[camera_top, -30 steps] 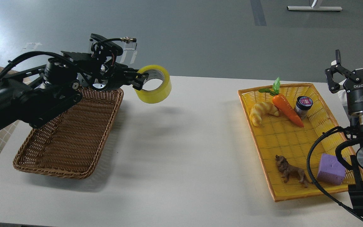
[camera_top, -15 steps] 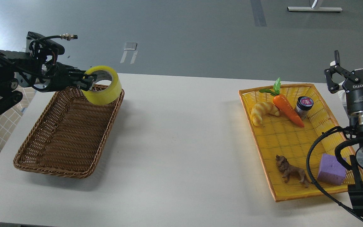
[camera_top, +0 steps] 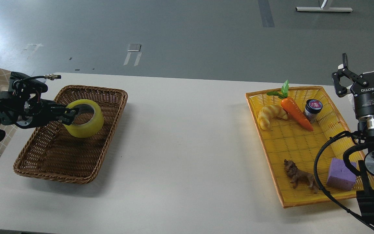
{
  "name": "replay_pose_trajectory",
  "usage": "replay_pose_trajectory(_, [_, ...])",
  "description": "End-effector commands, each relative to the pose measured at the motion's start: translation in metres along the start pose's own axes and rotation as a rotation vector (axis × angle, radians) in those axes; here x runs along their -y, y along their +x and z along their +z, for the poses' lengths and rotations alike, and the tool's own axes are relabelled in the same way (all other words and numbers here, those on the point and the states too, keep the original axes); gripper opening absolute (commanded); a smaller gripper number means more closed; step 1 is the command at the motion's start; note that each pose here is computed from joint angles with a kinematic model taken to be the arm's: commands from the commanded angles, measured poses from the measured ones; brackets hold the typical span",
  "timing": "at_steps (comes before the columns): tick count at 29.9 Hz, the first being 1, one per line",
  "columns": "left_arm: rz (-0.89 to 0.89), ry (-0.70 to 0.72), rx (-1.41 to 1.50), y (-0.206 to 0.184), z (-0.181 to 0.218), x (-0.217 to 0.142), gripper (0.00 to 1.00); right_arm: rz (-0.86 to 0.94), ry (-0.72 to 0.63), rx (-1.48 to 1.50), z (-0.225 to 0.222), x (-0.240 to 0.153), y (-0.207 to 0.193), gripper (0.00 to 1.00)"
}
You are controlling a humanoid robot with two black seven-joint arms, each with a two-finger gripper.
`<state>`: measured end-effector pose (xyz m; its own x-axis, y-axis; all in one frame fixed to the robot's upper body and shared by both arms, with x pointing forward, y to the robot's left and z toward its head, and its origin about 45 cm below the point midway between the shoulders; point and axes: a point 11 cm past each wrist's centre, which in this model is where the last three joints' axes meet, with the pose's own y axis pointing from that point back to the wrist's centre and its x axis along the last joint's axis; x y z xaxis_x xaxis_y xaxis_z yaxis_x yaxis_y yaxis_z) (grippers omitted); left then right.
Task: Place and transfer tape with both arms
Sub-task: 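Lift the tape roll and carry it over the wicker basket, then lower the tape roll into the basket and open the left gripper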
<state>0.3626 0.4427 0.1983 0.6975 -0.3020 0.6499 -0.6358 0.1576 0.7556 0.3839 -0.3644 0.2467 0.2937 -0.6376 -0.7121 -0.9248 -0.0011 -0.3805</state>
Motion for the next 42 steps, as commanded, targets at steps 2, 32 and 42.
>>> replay_pose_trajectory(2, [0.000, 0.018, -0.007, -0.006, -0.007, 0.000, 0.00, -0.002, 0.000, 0.001, 0.001, 0.000, -0.001, 1.00])
replay_pose_trajectory(32, [-0.016, 0.045, -0.041, -0.040, -0.018, 0.004, 0.01, 0.002, -0.003, 0.001, 0.001, -0.002, 0.001, 1.00])
replay_pose_trajectory(42, [-0.013, 0.041, -0.041, -0.039, -0.017, 0.003, 0.63, 0.004, -0.003, 0.001, 0.001, -0.002, 0.001, 1.00])
